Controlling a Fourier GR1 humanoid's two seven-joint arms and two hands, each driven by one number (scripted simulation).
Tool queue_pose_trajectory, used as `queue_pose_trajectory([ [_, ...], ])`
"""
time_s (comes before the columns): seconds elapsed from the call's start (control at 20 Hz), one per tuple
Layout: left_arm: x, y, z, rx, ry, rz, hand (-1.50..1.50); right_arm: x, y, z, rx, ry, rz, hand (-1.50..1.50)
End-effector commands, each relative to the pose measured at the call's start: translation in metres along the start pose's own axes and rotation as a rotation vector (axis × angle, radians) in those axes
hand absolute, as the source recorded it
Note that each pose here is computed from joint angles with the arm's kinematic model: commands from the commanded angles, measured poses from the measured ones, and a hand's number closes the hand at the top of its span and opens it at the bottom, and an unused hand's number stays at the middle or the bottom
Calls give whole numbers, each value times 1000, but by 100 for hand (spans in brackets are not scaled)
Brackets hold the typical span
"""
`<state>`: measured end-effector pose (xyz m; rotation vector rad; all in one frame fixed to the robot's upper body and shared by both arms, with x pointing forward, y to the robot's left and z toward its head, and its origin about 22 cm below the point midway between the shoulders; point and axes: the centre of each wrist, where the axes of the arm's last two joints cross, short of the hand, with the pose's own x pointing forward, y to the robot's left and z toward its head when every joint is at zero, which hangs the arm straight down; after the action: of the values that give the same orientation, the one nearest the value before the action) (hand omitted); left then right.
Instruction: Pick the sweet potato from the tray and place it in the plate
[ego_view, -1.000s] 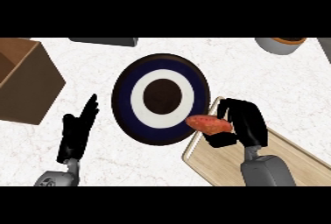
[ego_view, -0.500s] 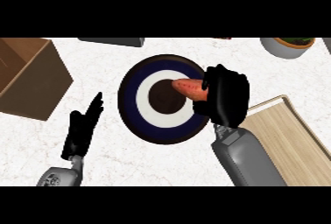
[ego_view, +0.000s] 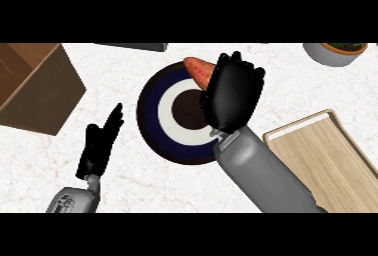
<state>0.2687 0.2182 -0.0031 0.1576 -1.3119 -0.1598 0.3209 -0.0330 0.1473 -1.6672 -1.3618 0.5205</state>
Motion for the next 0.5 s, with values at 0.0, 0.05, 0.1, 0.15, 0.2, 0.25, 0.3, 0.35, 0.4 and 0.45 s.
queue_pose_trajectory([
  [0.0, -1, 1, 1, -2, -3, 20, 0, 24, -6, -6, -26, 234, 36, 150],
  [0.05, 0, 2, 0, 3, 0, 4, 0, 31, -11, -11, -35, 232, 30, 150],
  [0.1, 3, 7, -5, 20, 6, 8, 0, 29, -3, -5, -21, 240, 50, 150],
  [0.15, 0, 7, -4, 17, 3, -5, 0, 31, -1, -2, -15, 241, 58, 150],
  [0.2, 4, 1, -8, 21, 0, 0, 0, 31, 1, -6, 4, 254, 52, 150],
  [0.25, 3, -4, 0, 9, -5, 16, 0, 27, 11, -6, 26, 272, 57, 150],
  [0.3, -2, 1, -2, 23, 6, 15, 0, 33, 4, -10, 14, 263, 68, 150],
  [0.35, 2, 5, -2, 20, -1, 16, 0, 34, 3, -11, 40, 267, 63, 150],
  [0.4, -4, -5, -1, 22, 4, 7, 0, 30, 11, -13, 54, 283, 78, 150],
  [0.45, -1, 3, -3, 25, -3, 12, 0, 28, 16, -12, 87, 289, 94, 150],
])
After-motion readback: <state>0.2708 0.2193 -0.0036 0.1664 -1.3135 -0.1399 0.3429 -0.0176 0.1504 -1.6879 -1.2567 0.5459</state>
